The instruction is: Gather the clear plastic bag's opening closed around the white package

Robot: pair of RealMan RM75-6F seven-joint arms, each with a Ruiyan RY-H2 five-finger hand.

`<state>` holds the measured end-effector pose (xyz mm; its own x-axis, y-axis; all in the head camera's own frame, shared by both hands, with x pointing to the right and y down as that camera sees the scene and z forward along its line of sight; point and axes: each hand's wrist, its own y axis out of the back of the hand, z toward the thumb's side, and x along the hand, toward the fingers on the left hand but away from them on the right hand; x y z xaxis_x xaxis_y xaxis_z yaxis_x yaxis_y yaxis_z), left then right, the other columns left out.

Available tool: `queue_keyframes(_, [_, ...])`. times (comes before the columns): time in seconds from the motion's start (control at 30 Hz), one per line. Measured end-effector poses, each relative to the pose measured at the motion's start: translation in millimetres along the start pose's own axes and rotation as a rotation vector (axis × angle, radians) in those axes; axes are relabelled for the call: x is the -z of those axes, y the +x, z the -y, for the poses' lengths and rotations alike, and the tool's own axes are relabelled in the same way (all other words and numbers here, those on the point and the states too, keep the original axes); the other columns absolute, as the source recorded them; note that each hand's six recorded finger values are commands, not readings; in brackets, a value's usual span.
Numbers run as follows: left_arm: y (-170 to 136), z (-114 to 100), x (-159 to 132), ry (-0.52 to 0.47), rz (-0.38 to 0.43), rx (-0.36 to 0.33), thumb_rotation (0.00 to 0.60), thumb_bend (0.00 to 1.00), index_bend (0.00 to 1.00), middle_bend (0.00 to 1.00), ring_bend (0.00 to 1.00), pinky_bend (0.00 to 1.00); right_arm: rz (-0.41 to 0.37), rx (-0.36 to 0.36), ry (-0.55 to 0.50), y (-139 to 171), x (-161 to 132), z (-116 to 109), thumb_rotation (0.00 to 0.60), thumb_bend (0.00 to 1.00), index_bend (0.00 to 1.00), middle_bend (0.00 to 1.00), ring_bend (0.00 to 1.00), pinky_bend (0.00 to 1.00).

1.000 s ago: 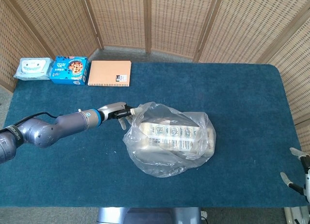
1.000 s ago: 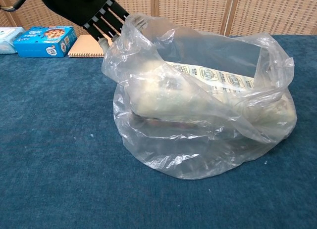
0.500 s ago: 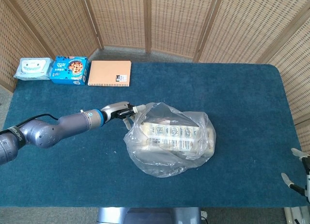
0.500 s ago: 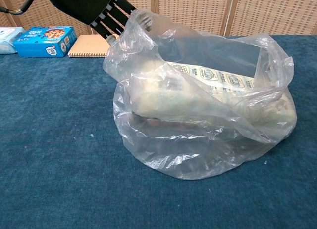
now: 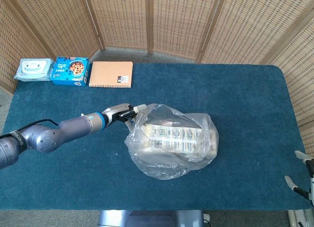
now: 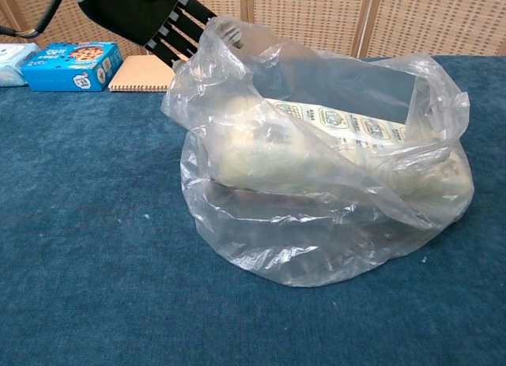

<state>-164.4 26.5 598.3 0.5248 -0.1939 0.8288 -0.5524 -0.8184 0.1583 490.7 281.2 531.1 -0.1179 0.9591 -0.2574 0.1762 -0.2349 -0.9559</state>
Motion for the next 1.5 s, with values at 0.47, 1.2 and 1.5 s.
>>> queue_keyframes(0.47, [4, 30, -3, -0.207, 0.02, 0.054, 0.0, 0.14, 0.33, 0.35, 0.3, 0.44, 0.004, 0.008, -0.01, 4, 3, -2, 0.6, 0.24, 0.21, 0.31, 0.35, 0.36])
queue_keyframes(1.2, [31, 49, -4, -0.523, 0.053, 0.113, 0.0, 0.16, 0.33, 0.35, 0.3, 0.45, 0.014, 0.011, -0.011, 7, 6, -3, 0.6, 0.24, 0.21, 0.31, 0.35, 0.36])
queue_keyframes(1.5, [36, 46, -10, -0.746, 0.13, 0.127, 0.0, 0.3, 0.34, 0.42, 0.47, 0.59, 0.014, 0.008, -0.015, 6, 6, -2, 0.6, 0.24, 0.21, 0.31, 0.35, 0.36])
